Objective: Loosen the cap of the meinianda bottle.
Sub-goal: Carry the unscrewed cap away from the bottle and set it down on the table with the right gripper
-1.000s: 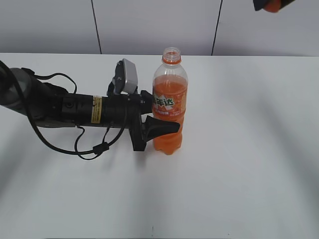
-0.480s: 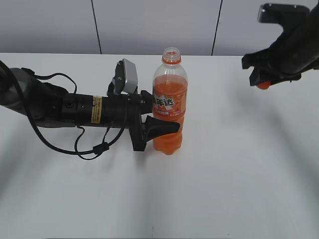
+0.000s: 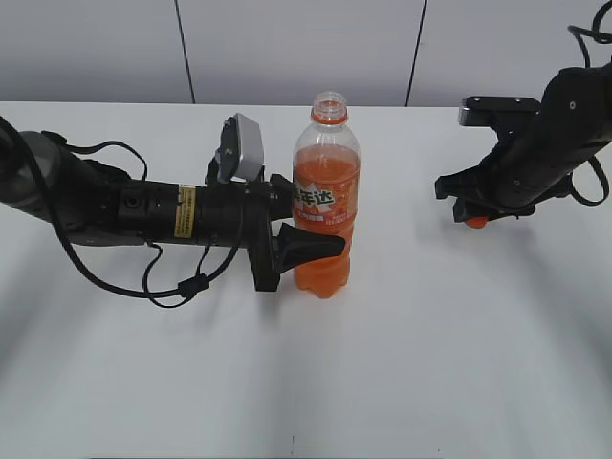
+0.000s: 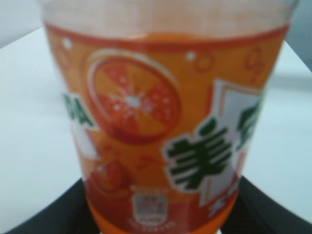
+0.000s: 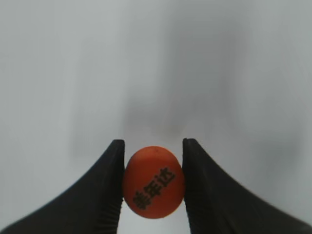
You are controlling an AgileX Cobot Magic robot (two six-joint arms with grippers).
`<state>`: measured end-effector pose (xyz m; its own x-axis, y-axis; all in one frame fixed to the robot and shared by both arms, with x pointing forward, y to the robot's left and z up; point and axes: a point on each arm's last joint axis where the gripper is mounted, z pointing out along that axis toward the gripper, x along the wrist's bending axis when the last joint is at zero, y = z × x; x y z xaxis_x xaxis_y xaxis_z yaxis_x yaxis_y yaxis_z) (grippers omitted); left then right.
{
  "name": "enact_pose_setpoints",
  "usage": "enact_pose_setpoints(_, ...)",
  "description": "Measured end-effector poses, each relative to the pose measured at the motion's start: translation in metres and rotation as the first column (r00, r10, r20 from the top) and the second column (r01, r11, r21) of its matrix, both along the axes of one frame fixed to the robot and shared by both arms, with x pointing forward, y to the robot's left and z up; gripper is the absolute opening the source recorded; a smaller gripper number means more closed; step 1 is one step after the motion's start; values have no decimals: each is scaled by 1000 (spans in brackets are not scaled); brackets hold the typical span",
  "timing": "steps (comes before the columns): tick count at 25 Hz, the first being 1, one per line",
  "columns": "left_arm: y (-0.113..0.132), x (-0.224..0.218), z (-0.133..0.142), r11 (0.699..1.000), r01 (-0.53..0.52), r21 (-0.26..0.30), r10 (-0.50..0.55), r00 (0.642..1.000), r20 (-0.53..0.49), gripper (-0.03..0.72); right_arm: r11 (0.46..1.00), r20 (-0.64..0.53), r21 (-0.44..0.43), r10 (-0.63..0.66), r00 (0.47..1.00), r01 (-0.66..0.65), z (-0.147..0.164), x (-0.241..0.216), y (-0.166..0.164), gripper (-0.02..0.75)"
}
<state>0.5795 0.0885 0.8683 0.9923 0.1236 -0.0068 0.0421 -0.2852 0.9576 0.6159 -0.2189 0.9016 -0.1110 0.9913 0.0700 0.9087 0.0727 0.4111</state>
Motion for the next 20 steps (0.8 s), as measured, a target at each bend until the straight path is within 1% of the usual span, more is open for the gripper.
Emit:
enact_pose_setpoints(5,0,0,0,1000,0,-2,0,1000,0,402,1000,28,3,-4,1000,4,-13,5,1,272)
enact_pose_setpoints(9,0,0,0,1000,-1,-2,1,1000,-1,402,1000,-7,-5,-5,1000,5,-31,5,1,272)
enact_pose_setpoints(12,0,0,0,1000,-1,-2,1,1000,-1,402,1000,-13,-7,-5,1000,5,-33,5,1,274)
enact_pose_setpoints(13,0,0,0,1000,-1,-2,1,1000,-1,402,1000,-13,-9,-1,1000,1,-33,5,1,287)
enact_pose_setpoints(14,0,0,0,1000,-1,-2,1,1000,-1,402,1000,-13,-10,2,1000,-2,-33,5,1,310)
enact_pose_setpoints(15,0,0,0,1000,-1,-2,1,1000,-1,402,1000,-12,-11,5,1000,-5,-33,5,1,357)
enact_pose_setpoints(17,0,0,0,1000,-1,-2,1,1000,-1,402,1000,-16,-12,6,1000,-6,-33,5,1,490)
enact_pose_setpoints(18,0,0,0,1000,-1,-2,1,1000,-1,404,1000,-19,-12,7,1000,-7,-33,5,0,543)
enact_pose_setpoints(19,0,0,0,1000,-1,-2,1,1000,-1,415,1000,-21,-13,7,1000,-7,-33,5,0,590)
enact_pose_setpoints(20,0,0,0,1000,-1,-2,1,1000,-1,434,1000,-24,-13,8,1000,-8,-33,4,0,613)
